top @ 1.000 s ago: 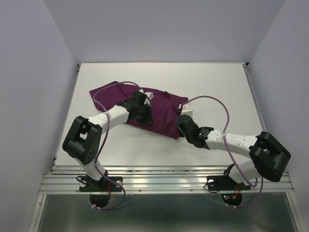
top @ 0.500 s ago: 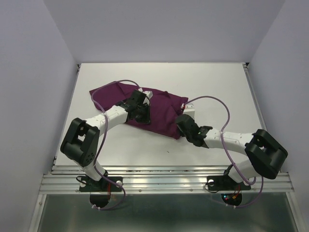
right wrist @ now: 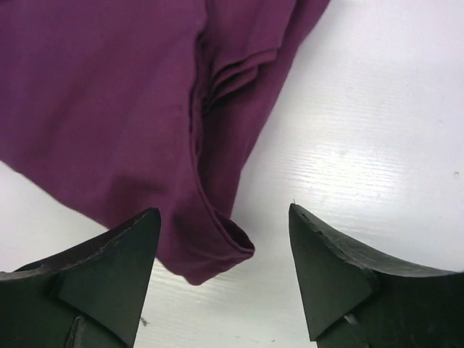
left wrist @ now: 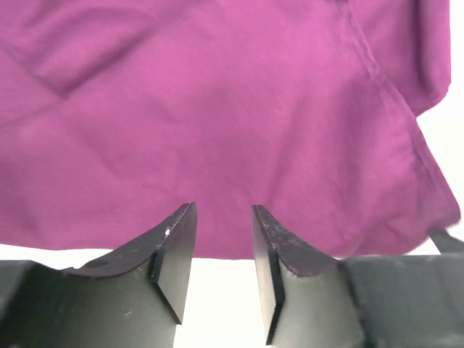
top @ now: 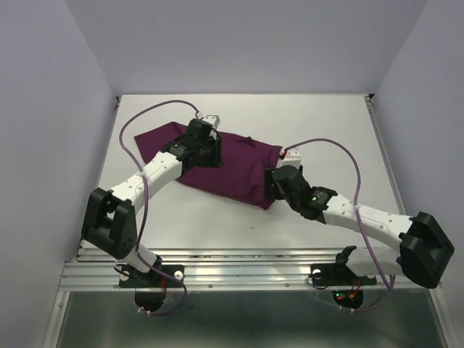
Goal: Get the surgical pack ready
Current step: Pack the surgical kit at the center of the board.
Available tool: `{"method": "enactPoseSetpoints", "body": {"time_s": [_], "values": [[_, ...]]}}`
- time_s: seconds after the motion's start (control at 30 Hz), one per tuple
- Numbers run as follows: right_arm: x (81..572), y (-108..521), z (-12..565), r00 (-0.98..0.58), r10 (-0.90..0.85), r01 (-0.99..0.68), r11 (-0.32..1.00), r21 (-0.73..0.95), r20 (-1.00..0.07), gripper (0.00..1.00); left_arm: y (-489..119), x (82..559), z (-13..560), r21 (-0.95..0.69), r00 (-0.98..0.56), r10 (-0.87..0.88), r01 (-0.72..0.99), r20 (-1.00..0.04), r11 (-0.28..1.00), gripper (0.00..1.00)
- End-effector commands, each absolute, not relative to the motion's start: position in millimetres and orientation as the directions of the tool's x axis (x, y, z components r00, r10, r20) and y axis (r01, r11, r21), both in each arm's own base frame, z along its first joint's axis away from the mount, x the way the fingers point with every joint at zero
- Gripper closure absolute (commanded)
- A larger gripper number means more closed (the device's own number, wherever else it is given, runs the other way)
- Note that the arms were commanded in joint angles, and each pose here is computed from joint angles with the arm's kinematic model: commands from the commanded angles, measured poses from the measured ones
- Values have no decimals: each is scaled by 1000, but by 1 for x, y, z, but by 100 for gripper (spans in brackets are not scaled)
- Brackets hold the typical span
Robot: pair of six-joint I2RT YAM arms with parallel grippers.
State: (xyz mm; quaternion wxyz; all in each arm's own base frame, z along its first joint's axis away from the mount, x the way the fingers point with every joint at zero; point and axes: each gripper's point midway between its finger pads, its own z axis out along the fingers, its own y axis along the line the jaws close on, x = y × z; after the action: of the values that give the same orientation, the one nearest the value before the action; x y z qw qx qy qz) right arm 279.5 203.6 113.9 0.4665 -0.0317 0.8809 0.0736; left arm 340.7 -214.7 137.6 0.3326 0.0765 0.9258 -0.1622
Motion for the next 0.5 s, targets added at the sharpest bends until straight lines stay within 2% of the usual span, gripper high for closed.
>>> {"method": "enactPoseSetpoints", "body": {"time_s": [0.0, 0.17, 0.3, 0.37, 0.47], "values": [[279, 219, 144, -545, 50, -187, 966, 179, -837, 22, -193, 354, 168, -256, -725, -51, 176, -687, 950, 50], [260, 220, 128, -621, 78, -181, 954, 240, -780, 18, -163, 349, 151, -280, -755, -145, 53, -639, 959, 50], [251, 213, 117, -640, 105, -155, 953, 262, -761, 19, -125, 350, 135, -314, -752, -263, -79, -604, 946, 43], [248, 217, 113, -655, 124, -152, 945, 291, -745, 26, -114, 347, 124, -330, -758, -303, -123, -577, 936, 43], [247, 228, 108, -665, 152, -168, 923, 345, -731, 44, -94, 349, 111, -346, -748, -372, -202, -549, 916, 43]]}}
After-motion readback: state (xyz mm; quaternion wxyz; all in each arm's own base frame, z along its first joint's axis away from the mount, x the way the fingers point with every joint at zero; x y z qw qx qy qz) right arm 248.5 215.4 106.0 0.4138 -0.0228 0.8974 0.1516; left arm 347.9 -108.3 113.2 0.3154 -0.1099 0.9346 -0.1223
